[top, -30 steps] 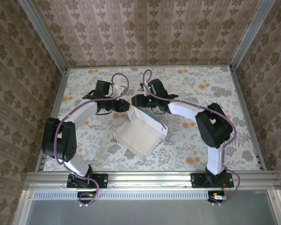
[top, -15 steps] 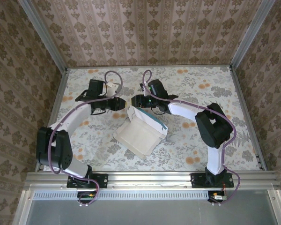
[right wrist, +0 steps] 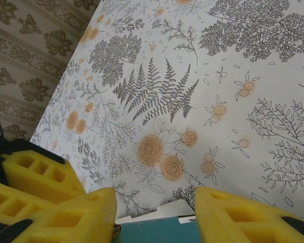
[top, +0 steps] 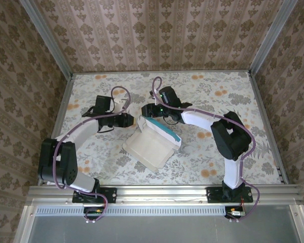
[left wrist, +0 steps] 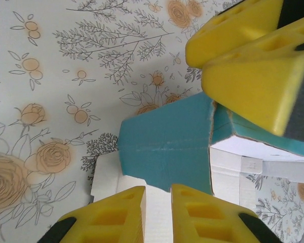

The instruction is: Fold the paper box

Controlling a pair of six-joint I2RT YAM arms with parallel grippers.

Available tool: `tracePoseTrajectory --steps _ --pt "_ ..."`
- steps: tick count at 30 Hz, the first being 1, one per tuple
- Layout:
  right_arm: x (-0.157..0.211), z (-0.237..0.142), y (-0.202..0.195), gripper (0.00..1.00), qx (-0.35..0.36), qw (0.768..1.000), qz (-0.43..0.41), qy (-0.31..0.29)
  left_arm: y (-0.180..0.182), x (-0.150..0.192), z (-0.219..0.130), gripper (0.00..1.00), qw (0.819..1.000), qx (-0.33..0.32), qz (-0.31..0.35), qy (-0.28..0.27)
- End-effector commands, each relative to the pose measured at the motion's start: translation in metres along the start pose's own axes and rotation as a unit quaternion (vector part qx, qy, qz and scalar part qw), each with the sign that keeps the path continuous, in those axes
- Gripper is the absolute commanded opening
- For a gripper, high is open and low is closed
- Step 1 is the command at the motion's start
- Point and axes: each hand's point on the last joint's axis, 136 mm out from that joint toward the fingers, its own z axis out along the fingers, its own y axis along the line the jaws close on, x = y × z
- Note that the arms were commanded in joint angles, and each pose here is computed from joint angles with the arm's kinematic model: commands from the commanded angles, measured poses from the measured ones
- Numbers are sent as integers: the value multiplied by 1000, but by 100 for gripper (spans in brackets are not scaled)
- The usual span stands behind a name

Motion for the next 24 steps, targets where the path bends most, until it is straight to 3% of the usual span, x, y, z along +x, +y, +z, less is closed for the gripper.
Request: tracePoseTrajectory --steps 1,10,24 --pt "27 7 -17 46 33 998 1 44 -6 -3 12 20 1000 22 19 -11" --pt "28 9 -20 45 39 998 3 45 -18 3 30 21 997 51 60 -9" --pt "20 5 -14 44 13 999 20 39 -24 3 37 28 989 73 112 -58"
